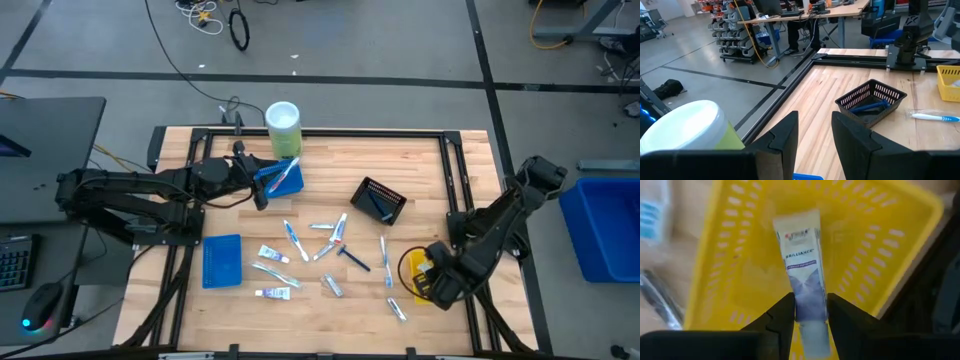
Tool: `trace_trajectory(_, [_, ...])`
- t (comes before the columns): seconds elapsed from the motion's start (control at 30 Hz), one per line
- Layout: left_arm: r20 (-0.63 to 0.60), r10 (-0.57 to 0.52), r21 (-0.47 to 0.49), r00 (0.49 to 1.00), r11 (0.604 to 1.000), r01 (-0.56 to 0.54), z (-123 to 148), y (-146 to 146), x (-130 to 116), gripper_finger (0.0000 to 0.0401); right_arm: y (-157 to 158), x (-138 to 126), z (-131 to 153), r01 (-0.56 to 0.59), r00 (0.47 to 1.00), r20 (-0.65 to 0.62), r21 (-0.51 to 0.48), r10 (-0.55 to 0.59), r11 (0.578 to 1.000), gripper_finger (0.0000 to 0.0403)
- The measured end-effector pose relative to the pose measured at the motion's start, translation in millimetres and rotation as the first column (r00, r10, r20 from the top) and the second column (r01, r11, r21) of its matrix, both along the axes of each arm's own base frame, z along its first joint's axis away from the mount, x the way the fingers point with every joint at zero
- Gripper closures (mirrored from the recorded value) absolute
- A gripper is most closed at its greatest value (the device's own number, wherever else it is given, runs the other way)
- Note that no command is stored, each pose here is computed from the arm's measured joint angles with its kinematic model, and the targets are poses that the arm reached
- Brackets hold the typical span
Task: Pick & Place Travel size toiletries
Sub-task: Put the white toothpaste into the yellow bin, then put the silver nail cutter into the bottom blue bin
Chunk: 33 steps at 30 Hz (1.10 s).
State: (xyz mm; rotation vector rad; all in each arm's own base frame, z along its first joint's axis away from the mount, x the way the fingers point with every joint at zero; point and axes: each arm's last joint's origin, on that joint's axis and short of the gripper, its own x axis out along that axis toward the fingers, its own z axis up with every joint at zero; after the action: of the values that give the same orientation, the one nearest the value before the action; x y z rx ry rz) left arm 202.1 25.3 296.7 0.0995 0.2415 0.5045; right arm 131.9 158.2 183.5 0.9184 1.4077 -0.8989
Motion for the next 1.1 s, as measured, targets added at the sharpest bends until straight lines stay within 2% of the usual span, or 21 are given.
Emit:
trace_trajectory(0.13, [0.006, 0.000, 0.000, 1.000, 1.000, 0.000, 1, 0, 0, 0.0273, -2, 1, -2, 0.014, 0.998, -0.059, 0.056, -0.010, 0.998, 0.0260])
trace_trajectory(0.37, [0.006, 0.000, 0.000, 1.000, 1.000, 0.000, 1, 0, 0, 0.0273, -5, 10, -2, -0.016, 1.000, -0.021, 0.071, 0.018, 0.997, 0.0245])
trace_trajectory(0.43, [0.007, 0.000, 0.000, 1.000, 1.000, 0.000, 1, 0, 0, 0.0273, -6, 16, 0, -0.020, 1.000, 0.001, 0.106, 0.020, 0.994, 0.0246])
trace_trajectory(0.57, [0.011, 0.002, -0.007, 1.000, 1.000, -0.002, 1, 0, 0, 0.0273, -6, 23, 22, -0.017, 1.000, -0.007, 0.270, 0.019, 0.963, 0.0249])
trace_trajectory(0.63, [0.012, 0.002, -0.009, 1.000, 1.000, -0.002, 1, 0, 0, 0.0273, -9, 26, 34, -0.014, 0.999, 0.034, 0.298, 0.004, 0.955, 0.0248])
trace_trajectory(0.73, [0.016, 0.004, -0.016, 1.000, 1.000, -0.004, 1, 0, 0, 0.0273, -15, 28, 52, -0.009, 0.986, 0.162, 0.285, -0.039, 0.959, 0.0248])
trace_trajectory(0.83, [0.027, 0.009, -0.036, 1.000, 0.999, -0.008, 1, 0, 0, 0.0273, -24, 31, 67, -0.029, 0.934, 0.356, 0.177, -0.036, 0.984, 0.0247])
trace_trajectory(0.9, [0.035, 0.009, -0.052, 0.999, 0.999, -0.007, 1, 0, 0, 0.0273, -29, 34, 74, -0.083, 0.871, 0.489, 0.049, 0.049, 0.995, 0.0247])
trace_trajectory(0.97, [0.045, -0.010, -0.077, 0.999, 0.997, 0.013, 0, -1, 0, 0.0273, -34, 37, 78, -0.131, 0.795, 0.575, -0.150, 0.194, 0.980, 0.0247])
trace_trajectory(1.0, [0.053, -0.023, -0.094, 0.998, 0.995, 0.028, 0, -1, 1, 0.0273, -37, 40, 79, -0.142, 0.756, 0.592, -0.269, 0.280, 0.953, 0.0247])
trace_trajectory(1.03, [0.056, -0.037, -0.106, 0.998, 0.994, 0.042, 0, -2, 1, 0.0273, -39, 42, 81, -0.140, 0.715, 0.591, -0.403, 0.374, 0.904, 0.0247])
trace_trajectory(1.07, [0.063, -0.050, -0.121, 0.997, 0.991, 0.058, 0, -2, 1, 0.0273, -41, 45, 83, -0.118, 0.681, 0.572, -0.530, 0.457, 0.840, 0.0248])
trace_trajectory(1.1, [0.066, -0.065, -0.130, 0.996, 0.989, 0.073, 0, -3, 1, 0.0273, -44, 49, 84, -0.079, 0.656, 0.537, -0.650, 0.530, 0.756, 0.0248])
